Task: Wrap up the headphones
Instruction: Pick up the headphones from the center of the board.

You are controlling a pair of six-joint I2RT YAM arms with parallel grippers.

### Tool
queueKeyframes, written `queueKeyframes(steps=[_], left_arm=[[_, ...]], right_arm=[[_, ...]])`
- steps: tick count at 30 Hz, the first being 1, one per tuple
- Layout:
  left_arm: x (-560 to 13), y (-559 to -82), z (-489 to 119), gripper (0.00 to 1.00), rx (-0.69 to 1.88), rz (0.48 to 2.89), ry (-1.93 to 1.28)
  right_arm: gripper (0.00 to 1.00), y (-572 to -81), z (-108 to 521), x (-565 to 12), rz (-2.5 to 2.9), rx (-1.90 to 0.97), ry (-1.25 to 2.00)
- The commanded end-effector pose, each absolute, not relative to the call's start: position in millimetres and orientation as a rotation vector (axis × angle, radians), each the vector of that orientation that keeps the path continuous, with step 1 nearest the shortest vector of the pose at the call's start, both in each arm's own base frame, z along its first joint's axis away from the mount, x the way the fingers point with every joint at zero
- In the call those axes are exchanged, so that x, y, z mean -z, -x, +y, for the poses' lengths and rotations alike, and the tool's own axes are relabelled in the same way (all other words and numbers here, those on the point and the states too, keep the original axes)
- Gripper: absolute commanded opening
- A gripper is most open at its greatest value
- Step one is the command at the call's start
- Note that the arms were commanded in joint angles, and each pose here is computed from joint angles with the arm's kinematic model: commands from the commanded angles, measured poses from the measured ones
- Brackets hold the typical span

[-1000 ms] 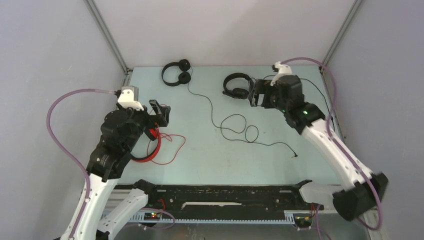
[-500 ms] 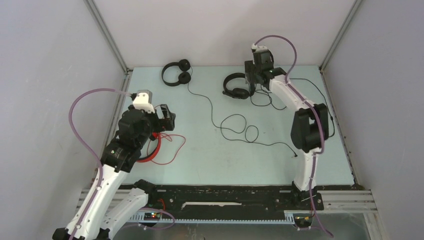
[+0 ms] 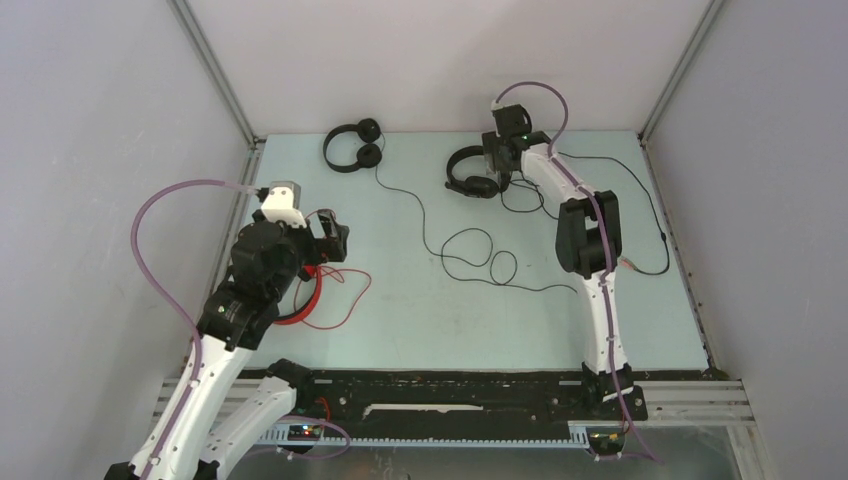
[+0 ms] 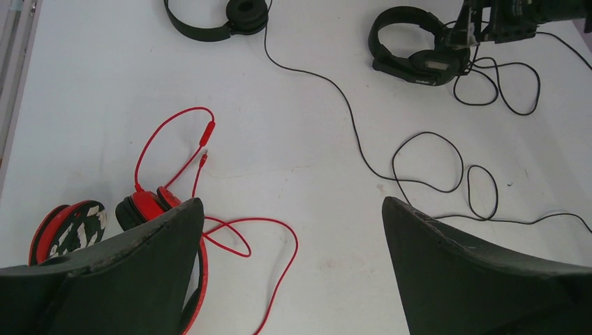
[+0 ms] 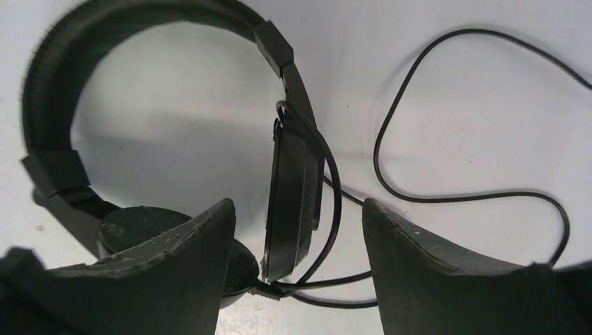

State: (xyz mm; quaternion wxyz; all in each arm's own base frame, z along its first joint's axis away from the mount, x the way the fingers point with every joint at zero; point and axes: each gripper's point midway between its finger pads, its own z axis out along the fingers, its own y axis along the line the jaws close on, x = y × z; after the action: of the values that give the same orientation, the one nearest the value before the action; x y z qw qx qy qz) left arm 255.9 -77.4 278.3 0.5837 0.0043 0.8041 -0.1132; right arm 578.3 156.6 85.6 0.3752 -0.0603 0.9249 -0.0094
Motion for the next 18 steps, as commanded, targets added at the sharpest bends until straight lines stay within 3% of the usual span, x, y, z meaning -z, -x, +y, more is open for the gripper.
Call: queueKeyframes(steps=[1,5,10,15,18], left_arm=[[-280,-259,-75,1.0,0.243,1.851,-0.017],[-280,-259,-75,1.0,0.243,1.85,-0.016],[-279,-259,-74,1.0,0.234,1.852,-0.017],[-278,-259,-71,1.0,0.22,1.85,-0.011],[-278,-260,-71,1.0,0.218,1.854,-0.005]], right_arm=[[0.69,-587,153,-84,2.359,0.06,0.159],[0.64,-588,152,-70,2.379,0.065,0.156],[0.48,-590,154,-73,2.364,0.069,0.167],[0.29,-589,157,-109,2.293,0.089,0.22],[0.23,-580,165,-141,2.232,0.086,0.258]])
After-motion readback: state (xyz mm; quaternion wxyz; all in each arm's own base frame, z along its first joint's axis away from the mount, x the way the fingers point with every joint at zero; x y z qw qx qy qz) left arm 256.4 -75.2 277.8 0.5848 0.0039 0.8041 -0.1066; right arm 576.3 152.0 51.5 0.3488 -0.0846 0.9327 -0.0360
